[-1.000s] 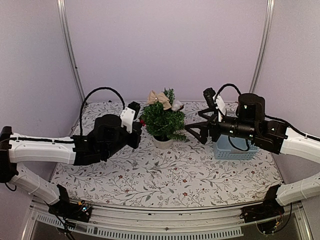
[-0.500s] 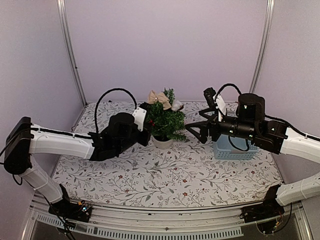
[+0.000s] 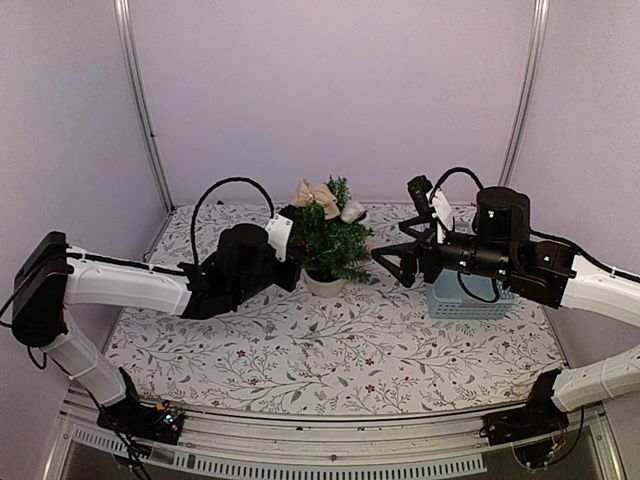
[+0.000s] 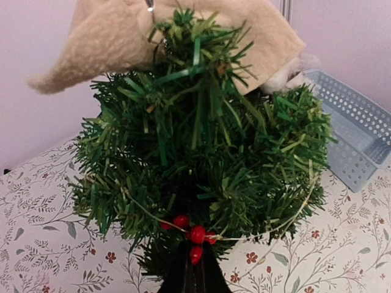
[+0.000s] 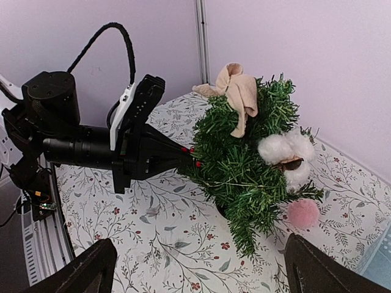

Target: Decorate the small christmas tree

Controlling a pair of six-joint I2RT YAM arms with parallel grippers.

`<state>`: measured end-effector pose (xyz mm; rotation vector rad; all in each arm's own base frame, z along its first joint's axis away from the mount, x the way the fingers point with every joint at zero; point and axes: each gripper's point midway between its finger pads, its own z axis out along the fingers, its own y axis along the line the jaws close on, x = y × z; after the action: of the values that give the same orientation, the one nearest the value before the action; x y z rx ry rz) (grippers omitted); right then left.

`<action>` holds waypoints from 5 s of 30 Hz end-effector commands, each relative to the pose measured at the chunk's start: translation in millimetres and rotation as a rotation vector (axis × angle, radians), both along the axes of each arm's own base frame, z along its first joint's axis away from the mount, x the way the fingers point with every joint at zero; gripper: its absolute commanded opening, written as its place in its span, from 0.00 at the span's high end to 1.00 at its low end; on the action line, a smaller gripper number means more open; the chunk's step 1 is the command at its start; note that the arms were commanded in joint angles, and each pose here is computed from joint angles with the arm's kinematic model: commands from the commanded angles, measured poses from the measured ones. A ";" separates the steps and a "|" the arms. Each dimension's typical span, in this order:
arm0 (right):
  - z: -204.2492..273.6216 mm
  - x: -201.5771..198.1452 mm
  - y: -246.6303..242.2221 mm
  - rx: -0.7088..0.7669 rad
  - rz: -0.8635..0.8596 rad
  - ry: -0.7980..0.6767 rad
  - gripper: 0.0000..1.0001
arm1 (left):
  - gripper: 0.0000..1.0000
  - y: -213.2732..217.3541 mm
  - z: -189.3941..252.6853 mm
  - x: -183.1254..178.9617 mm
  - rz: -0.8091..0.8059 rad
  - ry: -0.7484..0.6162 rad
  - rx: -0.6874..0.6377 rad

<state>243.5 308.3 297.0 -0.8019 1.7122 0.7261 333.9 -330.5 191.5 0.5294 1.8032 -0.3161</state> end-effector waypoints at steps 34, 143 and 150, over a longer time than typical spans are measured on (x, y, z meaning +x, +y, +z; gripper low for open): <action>6.2 -2.8 0.4 0.018 0.018 0.004 0.01 | 0.52 47.9 15.5 -51.2 -0.086 0.051 -0.034; 4.1 -16.7 2.5 0.015 0.092 0.002 0.01 | 1.00 8.6 24.3 -17.9 -0.580 -0.290 0.383; 2.7 -15.8 2.0 0.012 0.088 0.004 0.01 | 1.00 -2.6 8.9 -6.8 -0.587 -0.252 0.395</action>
<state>225.5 312.9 300.9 -0.8759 1.6817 0.8090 319.9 -322.1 196.8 1.3416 1.4426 -0.2697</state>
